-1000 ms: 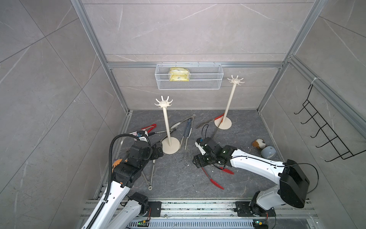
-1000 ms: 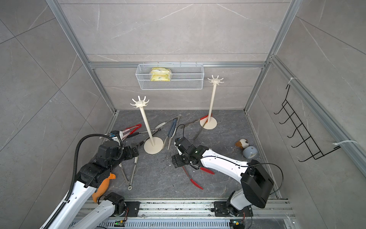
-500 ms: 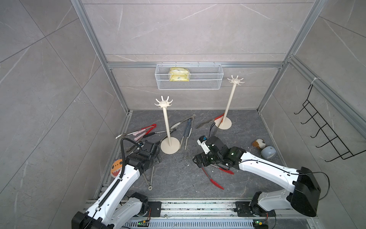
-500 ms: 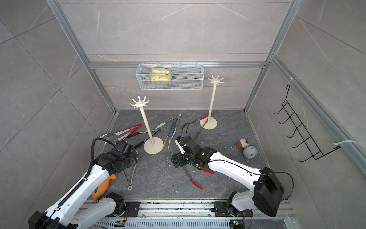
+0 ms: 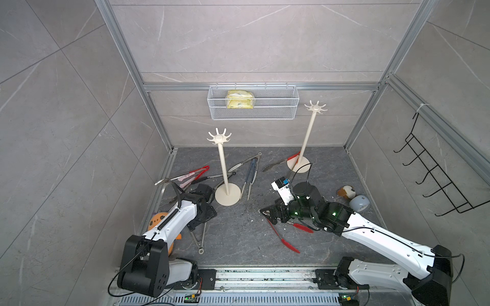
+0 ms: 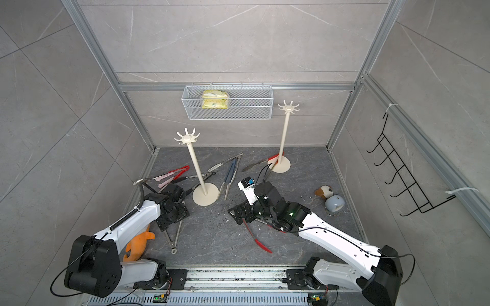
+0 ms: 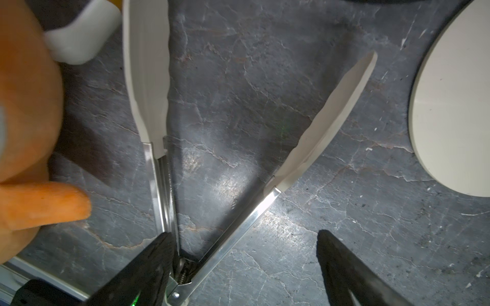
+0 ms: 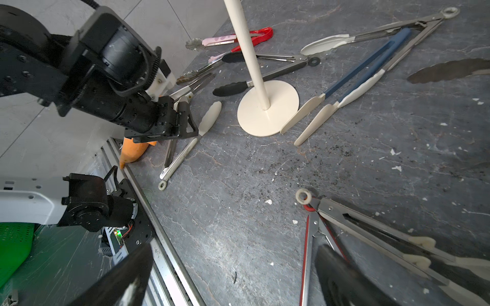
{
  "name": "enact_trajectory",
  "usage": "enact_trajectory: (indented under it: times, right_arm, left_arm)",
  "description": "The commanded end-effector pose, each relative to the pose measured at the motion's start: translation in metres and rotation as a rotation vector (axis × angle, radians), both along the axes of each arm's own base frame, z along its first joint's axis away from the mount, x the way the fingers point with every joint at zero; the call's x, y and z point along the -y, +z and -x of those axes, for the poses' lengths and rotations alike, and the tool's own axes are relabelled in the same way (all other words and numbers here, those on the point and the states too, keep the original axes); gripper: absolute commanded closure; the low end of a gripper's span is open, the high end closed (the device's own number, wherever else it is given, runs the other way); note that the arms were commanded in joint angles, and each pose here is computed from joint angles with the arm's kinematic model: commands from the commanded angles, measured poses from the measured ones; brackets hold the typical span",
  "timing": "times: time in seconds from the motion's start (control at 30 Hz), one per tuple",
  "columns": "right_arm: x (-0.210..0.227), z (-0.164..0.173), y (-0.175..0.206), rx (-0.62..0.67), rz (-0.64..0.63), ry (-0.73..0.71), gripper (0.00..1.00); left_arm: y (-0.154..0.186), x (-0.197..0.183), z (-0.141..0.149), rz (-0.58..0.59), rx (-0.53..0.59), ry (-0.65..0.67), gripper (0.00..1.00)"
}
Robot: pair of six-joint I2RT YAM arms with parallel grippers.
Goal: Hang food tongs on kitchen utensil racks
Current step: Adjust the food tongs at the center of the board.
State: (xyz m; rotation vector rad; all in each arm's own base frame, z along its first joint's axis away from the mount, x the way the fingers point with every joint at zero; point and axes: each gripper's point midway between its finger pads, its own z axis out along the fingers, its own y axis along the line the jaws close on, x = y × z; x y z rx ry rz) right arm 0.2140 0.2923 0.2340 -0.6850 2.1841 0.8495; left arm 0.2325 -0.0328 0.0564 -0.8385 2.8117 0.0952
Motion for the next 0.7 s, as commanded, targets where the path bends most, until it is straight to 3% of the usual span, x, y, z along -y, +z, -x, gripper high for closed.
enact_trajectory:
  times: [0.0, 0.17, 0.5, 0.67]
  right_arm:
    - [0.005, 0.007, 0.014, 0.022, -0.003, 0.026, 0.01]
    - [0.011, 0.012, 0.013, 0.020, 0.009, 0.032, 0.01]
    - [0.021, 0.018, 0.011, 0.031, 0.017, 0.023, 0.00]
    - [0.023, 0.019, 0.008, 0.032, 0.022, 0.021, 0.00]
  left_arm:
    - [-0.009, 0.011, -0.004, 0.052, -0.015, -0.027, 0.17]
    - [-0.024, 0.015, 0.001, 0.072, -0.074, -0.030, 0.27]
    - [-0.033, 0.026, 0.015, 0.144, -0.123, -0.011, 0.73]
    - [-0.031, 0.038, 0.018, 0.214, -0.122, 0.033, 0.84]
